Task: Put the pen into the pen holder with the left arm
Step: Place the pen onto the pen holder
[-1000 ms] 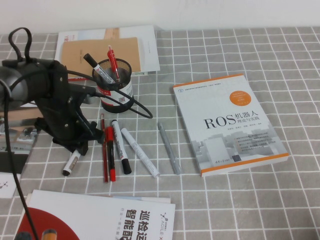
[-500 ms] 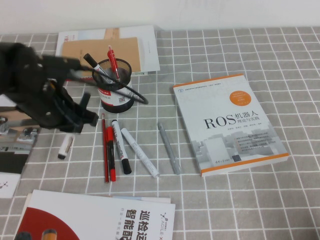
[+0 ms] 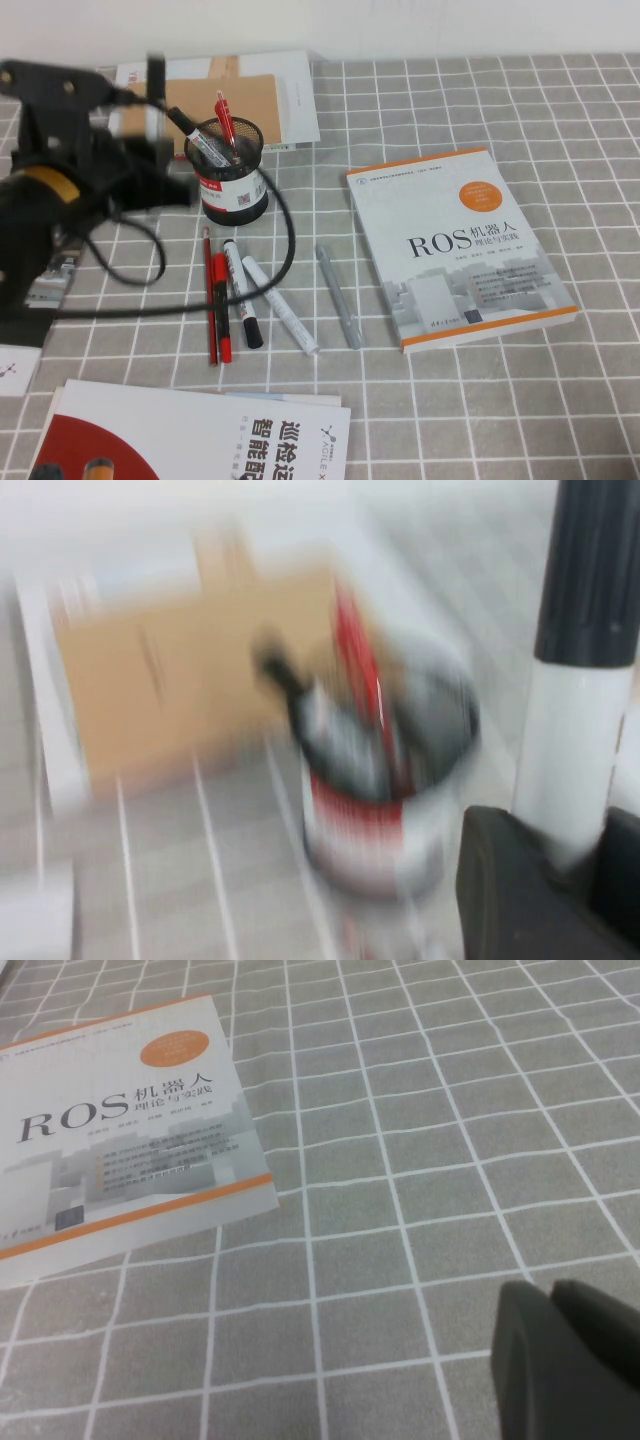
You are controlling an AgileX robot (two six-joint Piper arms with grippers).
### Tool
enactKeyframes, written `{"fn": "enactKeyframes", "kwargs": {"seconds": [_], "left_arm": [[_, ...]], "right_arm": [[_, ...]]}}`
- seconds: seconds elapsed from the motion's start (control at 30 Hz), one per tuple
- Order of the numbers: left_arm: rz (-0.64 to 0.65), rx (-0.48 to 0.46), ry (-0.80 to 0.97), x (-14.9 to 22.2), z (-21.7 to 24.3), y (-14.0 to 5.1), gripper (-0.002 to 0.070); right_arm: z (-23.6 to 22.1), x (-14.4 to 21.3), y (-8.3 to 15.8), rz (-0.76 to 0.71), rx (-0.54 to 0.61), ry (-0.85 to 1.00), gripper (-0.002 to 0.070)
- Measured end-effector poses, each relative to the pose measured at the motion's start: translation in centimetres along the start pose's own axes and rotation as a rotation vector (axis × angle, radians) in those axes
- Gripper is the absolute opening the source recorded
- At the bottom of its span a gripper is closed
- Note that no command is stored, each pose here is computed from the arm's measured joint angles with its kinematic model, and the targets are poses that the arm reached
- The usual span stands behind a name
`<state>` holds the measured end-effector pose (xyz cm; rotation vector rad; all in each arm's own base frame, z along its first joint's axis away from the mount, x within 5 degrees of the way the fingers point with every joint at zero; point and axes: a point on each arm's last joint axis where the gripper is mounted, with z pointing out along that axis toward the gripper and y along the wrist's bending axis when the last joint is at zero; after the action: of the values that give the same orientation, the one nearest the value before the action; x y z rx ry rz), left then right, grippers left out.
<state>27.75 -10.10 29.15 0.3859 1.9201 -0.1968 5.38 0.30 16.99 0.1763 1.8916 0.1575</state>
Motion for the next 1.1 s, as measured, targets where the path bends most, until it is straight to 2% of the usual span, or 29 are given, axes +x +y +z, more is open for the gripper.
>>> {"fn": "enactKeyframes", "kwargs": {"seconds": [0.17,0.27,0.4,0.7,1.1], "left_arm": [[-0.074,-0.015,-0.240,-1.0,2.2,0.2,0.0120],[-0.118,0.009,-0.310,-0.7,4.3,0.0,0.0120],[-0.118,0.052,-0.387,0.0,7.2,-0.4,0.0120],[-0.150,0.076,-0.371,1.2,12.3,-0.5,0.0120],[-0.156,0.062,-0.298,3.6,14.2,-0.1,0.0120]], "right_arm": [[0.0,0.0,0.0,0.000,0.000,0.000,-0.0015],[0.0,0.0,0.0,0.000,0.000,0.000,-0.0015],[0.0,0.0,0.0,0.000,0.000,0.000,-0.0015],[0.0,0.0,0.0,0.000,0.000,0.000,-0.0015],[0.0,0.0,0.0,0.000,0.000,0.000,-0.0015]]}}
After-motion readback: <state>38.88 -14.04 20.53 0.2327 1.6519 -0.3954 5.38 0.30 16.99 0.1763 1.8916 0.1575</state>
